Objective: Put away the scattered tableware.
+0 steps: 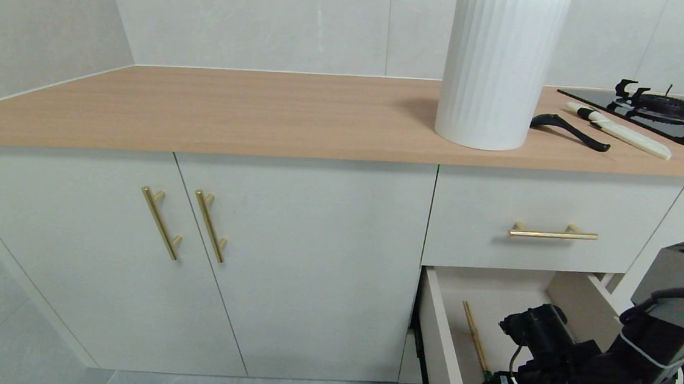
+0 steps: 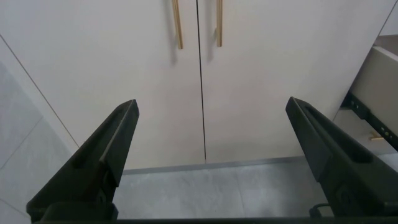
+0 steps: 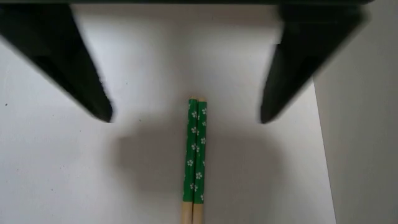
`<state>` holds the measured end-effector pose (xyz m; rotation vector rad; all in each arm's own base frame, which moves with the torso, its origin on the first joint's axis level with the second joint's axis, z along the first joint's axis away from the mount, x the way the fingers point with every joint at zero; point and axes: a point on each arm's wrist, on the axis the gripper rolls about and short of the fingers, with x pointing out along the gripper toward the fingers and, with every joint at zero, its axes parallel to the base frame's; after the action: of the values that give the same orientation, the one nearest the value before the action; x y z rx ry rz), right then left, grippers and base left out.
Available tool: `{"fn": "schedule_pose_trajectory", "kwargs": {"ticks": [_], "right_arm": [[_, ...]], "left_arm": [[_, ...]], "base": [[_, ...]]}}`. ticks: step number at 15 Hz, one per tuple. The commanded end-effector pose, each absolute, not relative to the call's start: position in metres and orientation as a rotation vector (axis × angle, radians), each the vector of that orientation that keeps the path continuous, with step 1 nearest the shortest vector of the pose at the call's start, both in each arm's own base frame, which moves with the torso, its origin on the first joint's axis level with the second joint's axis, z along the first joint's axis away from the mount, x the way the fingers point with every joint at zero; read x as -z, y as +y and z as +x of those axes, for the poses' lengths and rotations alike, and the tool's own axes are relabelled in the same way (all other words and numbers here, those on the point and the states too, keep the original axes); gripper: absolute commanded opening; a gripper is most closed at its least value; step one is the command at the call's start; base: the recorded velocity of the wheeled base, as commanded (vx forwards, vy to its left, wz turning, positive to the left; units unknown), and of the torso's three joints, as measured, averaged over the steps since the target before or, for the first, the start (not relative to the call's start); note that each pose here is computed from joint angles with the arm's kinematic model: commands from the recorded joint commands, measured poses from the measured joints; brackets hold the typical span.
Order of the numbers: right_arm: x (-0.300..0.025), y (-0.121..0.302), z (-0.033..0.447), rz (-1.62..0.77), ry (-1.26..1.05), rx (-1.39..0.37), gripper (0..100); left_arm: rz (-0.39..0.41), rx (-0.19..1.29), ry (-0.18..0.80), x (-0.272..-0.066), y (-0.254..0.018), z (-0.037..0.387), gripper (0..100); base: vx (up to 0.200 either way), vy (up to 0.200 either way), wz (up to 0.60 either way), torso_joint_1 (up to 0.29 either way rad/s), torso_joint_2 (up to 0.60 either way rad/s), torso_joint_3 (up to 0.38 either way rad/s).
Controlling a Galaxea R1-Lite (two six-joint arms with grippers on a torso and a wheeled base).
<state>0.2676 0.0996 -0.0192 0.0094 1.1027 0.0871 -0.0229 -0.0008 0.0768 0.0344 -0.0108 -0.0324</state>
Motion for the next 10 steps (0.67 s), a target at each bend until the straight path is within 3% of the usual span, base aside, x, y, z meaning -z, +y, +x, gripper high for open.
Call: {"fn": "schedule_pose_trajectory", "kwargs": {"ticks": [1, 10], "right_arm": [[0.006, 0.099, 0.265, 0.018, 1.066, -0.092, 100], [-0.126, 0.066, 0.205, -0.037, 0.672, -0.154, 100]], "left_arm": [[0.035, 0.032, -0.011, -0.077, -0.001, -0.023, 100], [0.034, 0.032, -0.010, -0.077, -0.001, -0.023, 100]], "base": [[0.000, 0.000, 0.00, 0.000, 0.00, 0.000], [0.000, 0.000, 0.00, 0.000, 0.00, 0.000]]}}
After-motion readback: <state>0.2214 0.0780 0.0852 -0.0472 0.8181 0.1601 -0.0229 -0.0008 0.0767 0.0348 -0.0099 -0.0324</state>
